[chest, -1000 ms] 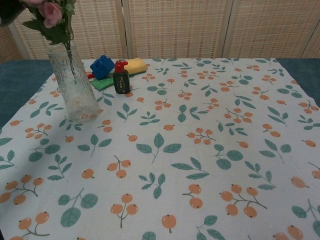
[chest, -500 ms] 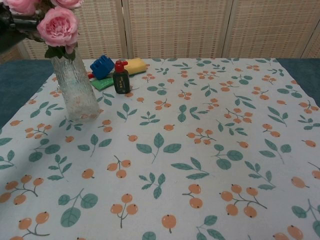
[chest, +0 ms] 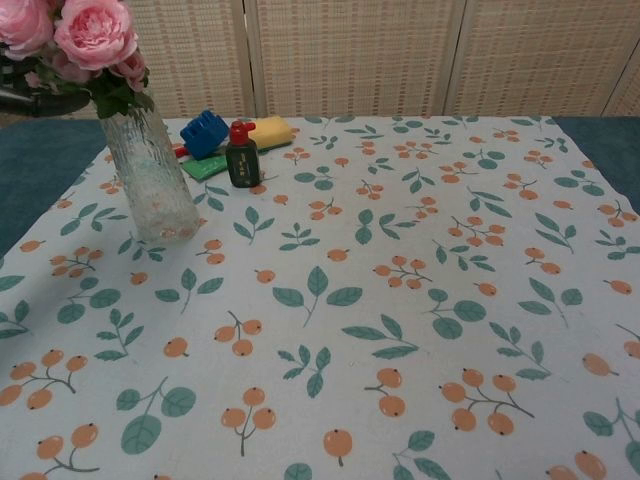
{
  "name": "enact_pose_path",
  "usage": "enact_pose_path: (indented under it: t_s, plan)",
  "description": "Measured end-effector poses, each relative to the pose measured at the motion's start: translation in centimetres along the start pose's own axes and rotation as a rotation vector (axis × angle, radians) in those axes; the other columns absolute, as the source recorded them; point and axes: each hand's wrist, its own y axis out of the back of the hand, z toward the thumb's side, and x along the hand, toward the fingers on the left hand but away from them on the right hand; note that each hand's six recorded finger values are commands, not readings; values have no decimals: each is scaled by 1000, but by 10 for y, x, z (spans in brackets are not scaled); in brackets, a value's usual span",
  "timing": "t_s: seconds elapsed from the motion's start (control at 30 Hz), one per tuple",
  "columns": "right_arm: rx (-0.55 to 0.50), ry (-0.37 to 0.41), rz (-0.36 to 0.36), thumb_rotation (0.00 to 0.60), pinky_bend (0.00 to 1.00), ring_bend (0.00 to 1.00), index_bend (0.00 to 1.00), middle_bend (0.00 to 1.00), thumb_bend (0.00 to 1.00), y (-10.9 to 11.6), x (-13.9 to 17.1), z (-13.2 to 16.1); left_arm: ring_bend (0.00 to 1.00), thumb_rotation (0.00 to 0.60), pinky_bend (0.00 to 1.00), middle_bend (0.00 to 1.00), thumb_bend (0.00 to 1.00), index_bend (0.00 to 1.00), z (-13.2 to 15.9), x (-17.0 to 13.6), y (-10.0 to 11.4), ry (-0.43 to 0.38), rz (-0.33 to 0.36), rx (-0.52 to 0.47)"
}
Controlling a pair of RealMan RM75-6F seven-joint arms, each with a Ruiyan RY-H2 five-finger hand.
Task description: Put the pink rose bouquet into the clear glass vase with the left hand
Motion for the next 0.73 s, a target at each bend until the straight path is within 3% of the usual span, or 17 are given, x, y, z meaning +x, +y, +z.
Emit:
enact_pose_path:
  t_s: [0.2, 0.4, 0.6, 0.73]
  plan:
    - [1, 3, 9, 600, 0, 0, 0, 0, 213, -2, -1, 0, 0, 600, 83, 0, 335, 0, -19, -20, 8, 24, 14, 107]
    - [1, 2, 6, 600, 0, 0, 0, 0, 213, -1, 0, 0, 0, 600, 83, 0, 335, 0, -43, -52, 13, 63, -8, 279]
    - [9, 2, 14, 600, 0, 0, 0, 0, 213, -4, 0, 1, 0, 600, 75, 0, 339, 0, -61, -107, 25, 41, 8, 481]
    - [18, -4, 14, 600, 0, 0, 0, 0, 213, -5, -1, 1, 0, 600, 64, 0, 338, 0, -73, -159, 35, 34, 22, 627]
